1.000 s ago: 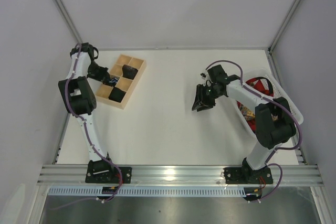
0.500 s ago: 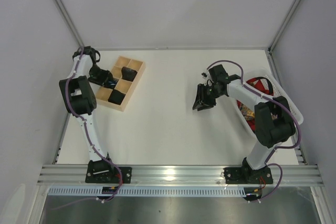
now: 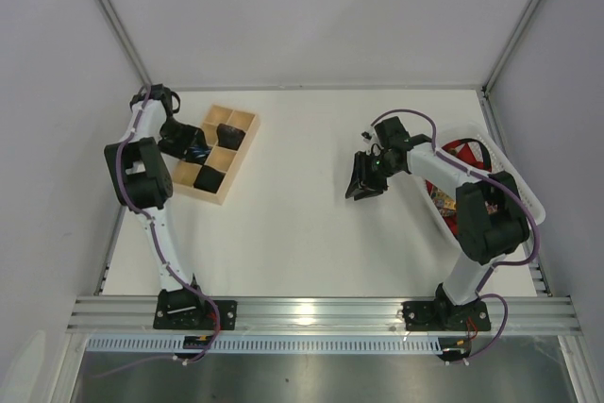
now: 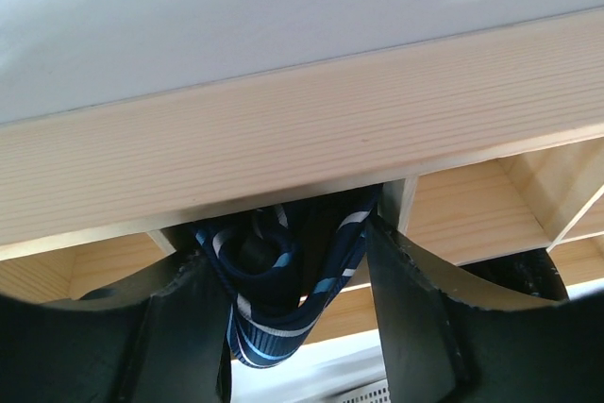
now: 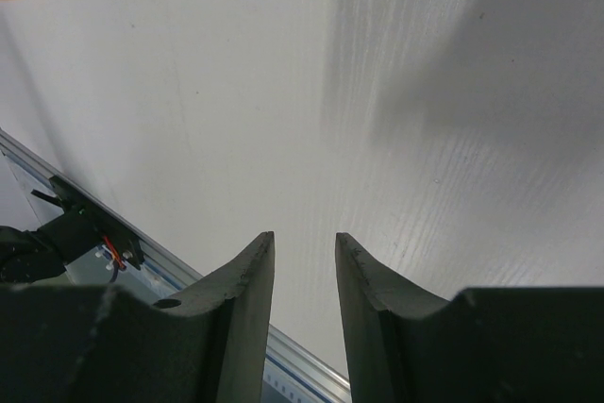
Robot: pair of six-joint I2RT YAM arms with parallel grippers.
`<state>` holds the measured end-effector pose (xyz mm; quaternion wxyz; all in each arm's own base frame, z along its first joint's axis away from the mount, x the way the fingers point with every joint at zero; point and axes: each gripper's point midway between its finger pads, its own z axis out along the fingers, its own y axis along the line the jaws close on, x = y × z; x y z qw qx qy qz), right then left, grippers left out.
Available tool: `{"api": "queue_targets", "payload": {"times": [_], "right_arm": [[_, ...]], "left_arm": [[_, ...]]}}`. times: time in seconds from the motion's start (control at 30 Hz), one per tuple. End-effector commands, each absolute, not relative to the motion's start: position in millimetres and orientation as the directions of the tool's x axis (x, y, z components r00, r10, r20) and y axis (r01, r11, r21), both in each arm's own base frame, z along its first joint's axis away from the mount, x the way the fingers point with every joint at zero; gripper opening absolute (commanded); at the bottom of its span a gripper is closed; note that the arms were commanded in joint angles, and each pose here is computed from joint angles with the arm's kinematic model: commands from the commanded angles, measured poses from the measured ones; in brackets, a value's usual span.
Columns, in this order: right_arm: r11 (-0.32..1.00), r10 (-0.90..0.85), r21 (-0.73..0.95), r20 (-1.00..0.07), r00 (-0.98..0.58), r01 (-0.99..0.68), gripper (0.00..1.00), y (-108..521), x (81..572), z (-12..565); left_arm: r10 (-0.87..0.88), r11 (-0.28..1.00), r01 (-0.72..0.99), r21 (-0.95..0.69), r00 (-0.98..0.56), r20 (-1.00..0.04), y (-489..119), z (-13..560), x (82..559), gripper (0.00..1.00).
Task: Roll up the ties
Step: Place the rolled tie into the container
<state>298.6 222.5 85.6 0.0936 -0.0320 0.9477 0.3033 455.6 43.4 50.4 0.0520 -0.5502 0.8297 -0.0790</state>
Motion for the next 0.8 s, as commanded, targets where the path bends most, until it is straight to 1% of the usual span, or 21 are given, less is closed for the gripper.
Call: {"api": "queue_targets", "payload": {"times": [0.0,0.17,0.27,0.6,0.77], "right_arm": [[0.797,-0.013,0.584,-0.237,-0.971,-0.153,0.38,227,309,95],[0.795,-0.013,0.588,-0.233,-0.972,-0.152,0.38,228,310,95],[0.793,-0.015,0.589,-0.235,-0.972,-0.155,0.38,228,310,95],[0.789,-0.015,0.594,-0.233,-0.972,-0.155,0.38,229,310,96],[0.789,-0.011,0.596,-0.231,-0.973,-0.151,0.38,228,311,96]], "left_arm": [[-0.915,0.398,-0.894,-0.205,-0.404,-0.015,42,74,445,0.63],[-0.915,0.396,-0.891,-0.223,-0.402,-0.022,41,87,444,0.66],[-0.915,0.396,-0.884,-0.250,-0.402,-0.028,39,98,448,0.70],[-0.922,0.377,-0.903,-0.207,-0.388,0.011,35,100,435,0.72],[-0.923,0.376,-0.904,-0.203,-0.385,0.003,35,109,429,0.73]]}}
